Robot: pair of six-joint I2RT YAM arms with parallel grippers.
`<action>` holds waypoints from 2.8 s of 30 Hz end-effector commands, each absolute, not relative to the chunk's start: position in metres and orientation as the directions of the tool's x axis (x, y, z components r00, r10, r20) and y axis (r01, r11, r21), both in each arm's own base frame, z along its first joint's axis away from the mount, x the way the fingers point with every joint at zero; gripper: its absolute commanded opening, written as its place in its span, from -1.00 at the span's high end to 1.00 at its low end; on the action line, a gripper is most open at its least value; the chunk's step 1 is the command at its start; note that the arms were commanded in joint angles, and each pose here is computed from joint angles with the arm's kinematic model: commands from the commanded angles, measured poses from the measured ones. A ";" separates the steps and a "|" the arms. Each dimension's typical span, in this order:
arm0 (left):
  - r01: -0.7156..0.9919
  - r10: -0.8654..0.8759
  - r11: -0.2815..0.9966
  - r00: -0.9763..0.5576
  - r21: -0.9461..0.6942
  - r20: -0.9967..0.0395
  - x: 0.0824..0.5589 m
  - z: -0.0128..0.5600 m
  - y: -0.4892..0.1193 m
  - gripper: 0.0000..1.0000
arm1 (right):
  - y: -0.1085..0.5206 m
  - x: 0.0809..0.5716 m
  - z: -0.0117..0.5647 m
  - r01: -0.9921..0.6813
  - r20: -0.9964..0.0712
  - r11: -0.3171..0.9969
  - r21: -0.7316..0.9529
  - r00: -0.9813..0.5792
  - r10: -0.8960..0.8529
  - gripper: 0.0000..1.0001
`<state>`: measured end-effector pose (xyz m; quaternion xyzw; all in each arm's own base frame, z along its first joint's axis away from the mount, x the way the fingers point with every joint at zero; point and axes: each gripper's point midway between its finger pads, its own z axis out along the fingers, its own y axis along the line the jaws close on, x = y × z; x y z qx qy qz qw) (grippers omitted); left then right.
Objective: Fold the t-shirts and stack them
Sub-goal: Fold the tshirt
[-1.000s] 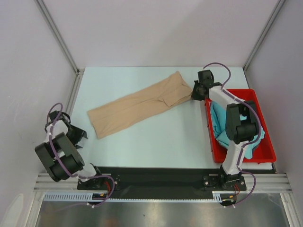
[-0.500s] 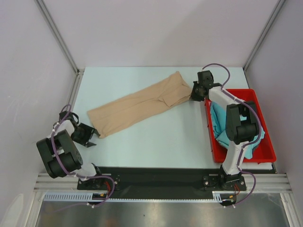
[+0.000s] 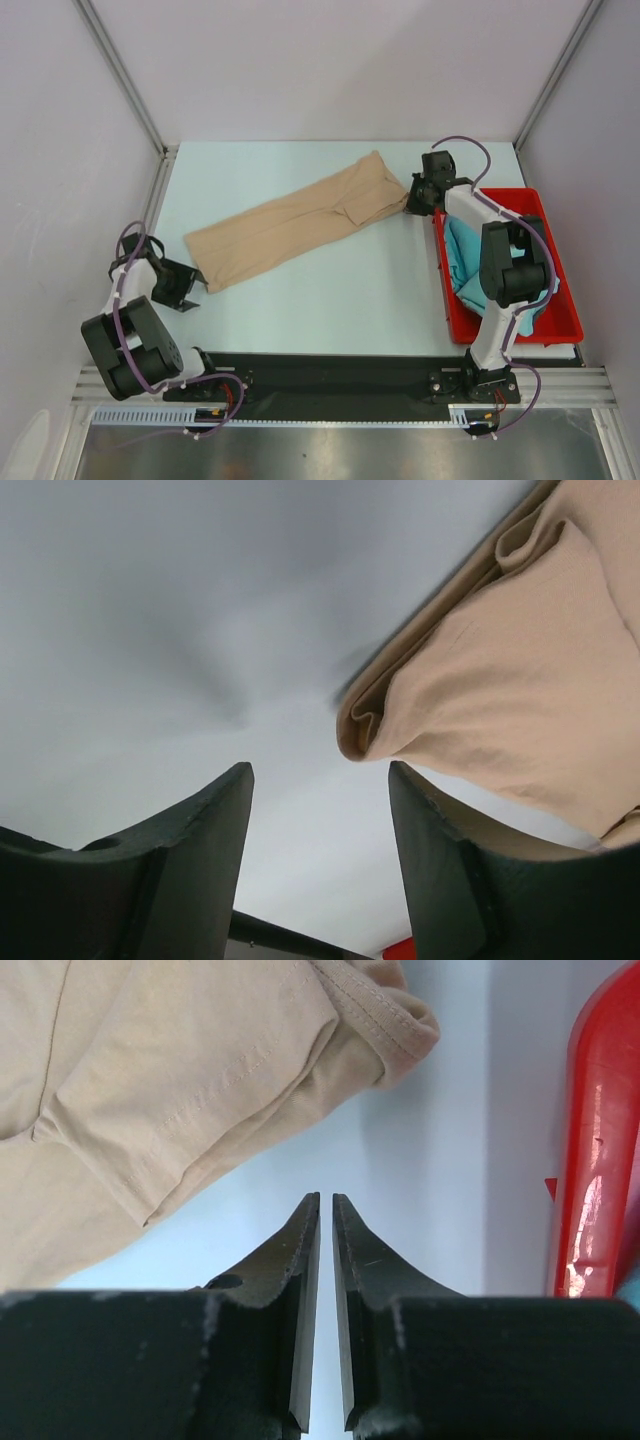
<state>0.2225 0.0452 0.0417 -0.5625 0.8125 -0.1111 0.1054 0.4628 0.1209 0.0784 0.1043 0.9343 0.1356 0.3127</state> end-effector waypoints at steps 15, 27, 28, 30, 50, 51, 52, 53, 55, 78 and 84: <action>-0.909 -0.943 0.313 -0.333 -0.275 0.026 0.248 0.021 0.035 -0.12 | 0.123 0.471 0.108 0.078 -0.608 0.933 0.351 -0.739 0.291 0.72; -0.937 -0.951 0.297 -0.275 -0.181 -0.139 0.229 0.021 0.107 0.99 | 0.135 0.456 0.089 0.087 -0.536 0.905 0.416 -0.781 0.321 0.31; -0.936 -0.946 0.309 -0.285 -0.166 -0.158 0.225 0.022 0.115 0.99 | 0.137 0.455 0.089 0.086 -0.532 0.901 0.426 -0.781 0.326 0.33; -0.948 -0.949 0.288 -0.263 -0.136 -0.173 0.215 0.023 0.128 0.99 | 0.143 0.452 0.083 0.080 -0.520 0.898 0.432 -0.791 0.321 0.39; -0.965 -0.948 0.257 -0.243 -0.046 -0.206 0.188 0.015 0.139 0.99 | 0.134 0.445 0.083 0.207 -0.448 0.842 0.498 -0.770 0.454 -0.08; -0.966 -0.948 0.256 -0.243 -0.037 -0.207 0.187 0.016 0.140 0.99 | 0.130 0.446 0.083 0.240 -0.433 0.825 0.511 -0.758 0.488 -0.08; -0.966 -0.947 0.255 -0.242 -0.036 -0.213 0.188 0.017 0.142 0.99 | 0.128 0.450 0.083 0.278 -0.412 0.797 0.537 -0.738 0.535 -0.06; -0.965 -0.945 0.258 -0.244 -0.037 -0.218 0.188 0.018 0.143 0.99 | 0.126 0.454 0.082 0.290 -0.405 0.784 0.549 -0.728 0.553 -0.03; -0.965 -0.945 0.260 -0.245 -0.043 -0.219 0.189 0.019 0.143 0.99 | 0.132 0.459 0.083 0.288 -0.380 0.763 0.578 -0.732 0.565 0.09; -0.962 -0.947 0.262 -0.242 -0.074 -0.212 0.188 0.016 0.135 0.99 | 0.157 0.481 0.031 0.280 -0.323 0.809 0.516 -0.812 0.487 0.32; -0.964 -0.950 0.258 -0.242 -0.063 -0.199 0.182 0.012 0.131 0.99 | 0.136 0.497 0.029 0.261 -0.427 0.880 0.398 -0.796 0.429 1.00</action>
